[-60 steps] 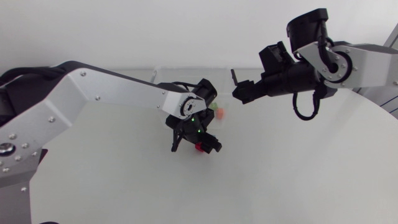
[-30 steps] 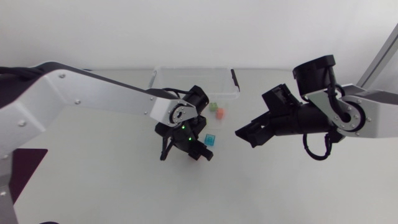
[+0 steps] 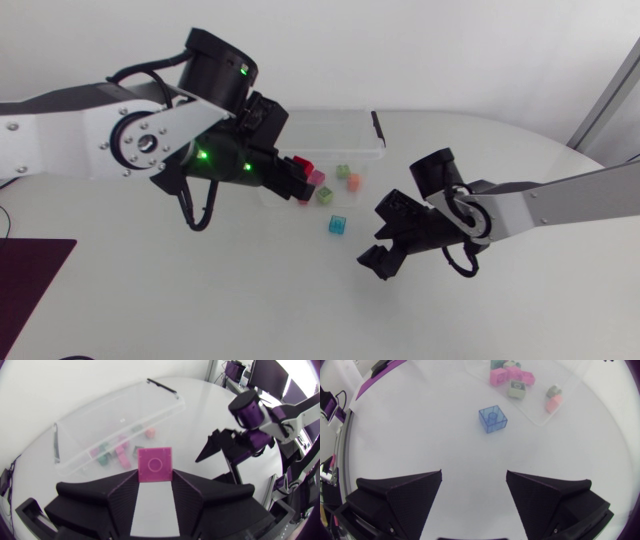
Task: Pick up the duplo bricks and place them in the container
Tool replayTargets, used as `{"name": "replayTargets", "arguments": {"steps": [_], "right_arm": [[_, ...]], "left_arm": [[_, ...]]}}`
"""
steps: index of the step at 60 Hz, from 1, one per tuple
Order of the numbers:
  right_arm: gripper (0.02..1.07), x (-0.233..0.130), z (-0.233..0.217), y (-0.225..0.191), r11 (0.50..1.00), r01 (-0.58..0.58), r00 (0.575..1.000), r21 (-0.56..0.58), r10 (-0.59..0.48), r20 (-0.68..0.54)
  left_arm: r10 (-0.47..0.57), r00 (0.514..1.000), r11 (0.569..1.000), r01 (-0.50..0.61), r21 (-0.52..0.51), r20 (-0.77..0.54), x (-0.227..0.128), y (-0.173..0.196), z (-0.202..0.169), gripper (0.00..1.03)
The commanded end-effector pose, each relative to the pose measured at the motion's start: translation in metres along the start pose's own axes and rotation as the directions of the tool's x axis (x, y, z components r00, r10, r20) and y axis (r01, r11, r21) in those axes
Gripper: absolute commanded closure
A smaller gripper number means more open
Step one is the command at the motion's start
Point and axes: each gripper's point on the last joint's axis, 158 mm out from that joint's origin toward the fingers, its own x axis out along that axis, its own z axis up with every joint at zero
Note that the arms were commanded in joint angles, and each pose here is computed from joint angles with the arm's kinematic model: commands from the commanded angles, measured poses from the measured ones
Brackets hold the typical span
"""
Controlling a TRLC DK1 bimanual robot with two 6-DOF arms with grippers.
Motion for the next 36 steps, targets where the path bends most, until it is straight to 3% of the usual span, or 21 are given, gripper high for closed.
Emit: {"name": "replayTargets", "arguments": {"steps": [1,19,36], "right_arm": [[0.14,0.012,0.010,-0.003,0.997,-0.016,1.000,-0.069,0.016,0.010],[0.14,0.034,0.038,-0.017,0.991,-0.047,0.998,-0.125,0.052,0.036],[0.14,0.053,0.044,-0.020,0.979,-0.091,0.995,-0.182,0.094,0.011]], "left_arm": [[0.028,0.999,1.000,-0.028,0.001,0.044,-0.004,0.013,0.008,0.73],[0.135,0.958,0.990,-0.117,-0.083,0.255,0.001,0.072,0.064,0.72],[0.180,0.951,0.981,-0.155,-0.118,0.253,0.037,0.108,0.073,0.70]]}}
